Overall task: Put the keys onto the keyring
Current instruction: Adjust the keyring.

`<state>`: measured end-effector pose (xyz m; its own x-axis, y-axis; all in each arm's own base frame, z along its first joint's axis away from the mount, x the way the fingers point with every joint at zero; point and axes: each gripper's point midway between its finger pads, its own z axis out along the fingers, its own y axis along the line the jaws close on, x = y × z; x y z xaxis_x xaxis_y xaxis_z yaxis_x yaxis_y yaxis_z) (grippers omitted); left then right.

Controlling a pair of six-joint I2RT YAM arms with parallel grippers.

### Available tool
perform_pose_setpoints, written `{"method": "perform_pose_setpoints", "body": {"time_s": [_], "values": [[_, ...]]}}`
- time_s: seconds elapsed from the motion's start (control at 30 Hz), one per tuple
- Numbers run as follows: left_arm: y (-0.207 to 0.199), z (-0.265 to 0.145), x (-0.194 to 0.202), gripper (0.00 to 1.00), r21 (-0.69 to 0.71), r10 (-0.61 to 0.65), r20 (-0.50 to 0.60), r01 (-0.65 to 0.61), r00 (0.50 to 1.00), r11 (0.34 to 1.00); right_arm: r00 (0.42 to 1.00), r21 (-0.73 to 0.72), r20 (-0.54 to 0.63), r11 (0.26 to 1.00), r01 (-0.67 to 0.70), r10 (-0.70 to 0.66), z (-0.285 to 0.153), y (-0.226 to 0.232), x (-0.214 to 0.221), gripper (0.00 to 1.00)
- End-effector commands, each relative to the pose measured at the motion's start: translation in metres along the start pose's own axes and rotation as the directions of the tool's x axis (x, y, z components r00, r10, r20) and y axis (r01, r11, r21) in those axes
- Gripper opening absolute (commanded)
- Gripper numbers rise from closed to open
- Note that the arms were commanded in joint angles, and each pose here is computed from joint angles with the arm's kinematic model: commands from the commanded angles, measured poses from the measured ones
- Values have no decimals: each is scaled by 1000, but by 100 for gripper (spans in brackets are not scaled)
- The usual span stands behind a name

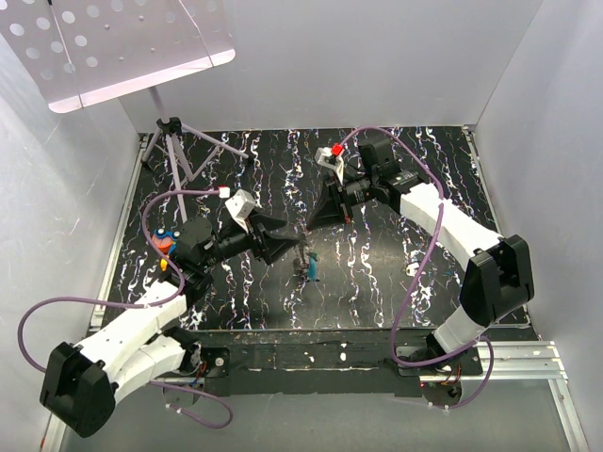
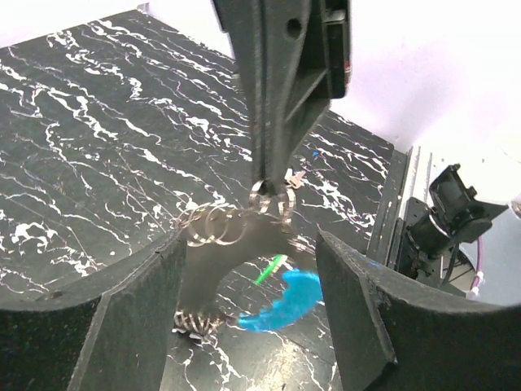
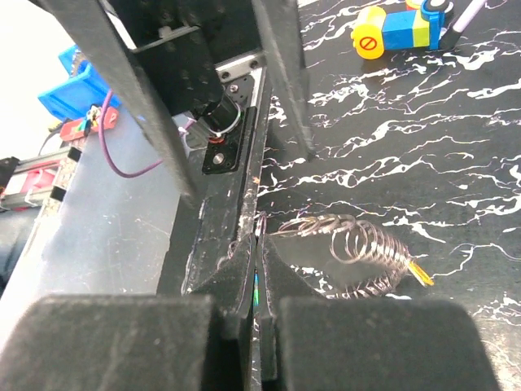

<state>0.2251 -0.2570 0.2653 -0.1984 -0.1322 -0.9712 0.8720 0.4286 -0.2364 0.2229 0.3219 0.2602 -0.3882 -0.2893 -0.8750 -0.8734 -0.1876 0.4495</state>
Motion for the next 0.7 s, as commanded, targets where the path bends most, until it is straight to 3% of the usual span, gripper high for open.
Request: {"method": "perform_pose_setpoints", "body": {"time_s": [0.0,0.37,0.67], "values": [[3,2,-29,62,17,-1,175,-2,985,1000,996,-50,64,997,62,-59,-7,21,-26,1],[-2,12,-32,48,124,-20,200,-5,980,992,996,-55,68,997,56,-52,-8,21,-26,1],[6,16,-28,40,106,-17,187,-3,982,994,996,-70,69,996,54,-49,-7,23,-26,1]]}}
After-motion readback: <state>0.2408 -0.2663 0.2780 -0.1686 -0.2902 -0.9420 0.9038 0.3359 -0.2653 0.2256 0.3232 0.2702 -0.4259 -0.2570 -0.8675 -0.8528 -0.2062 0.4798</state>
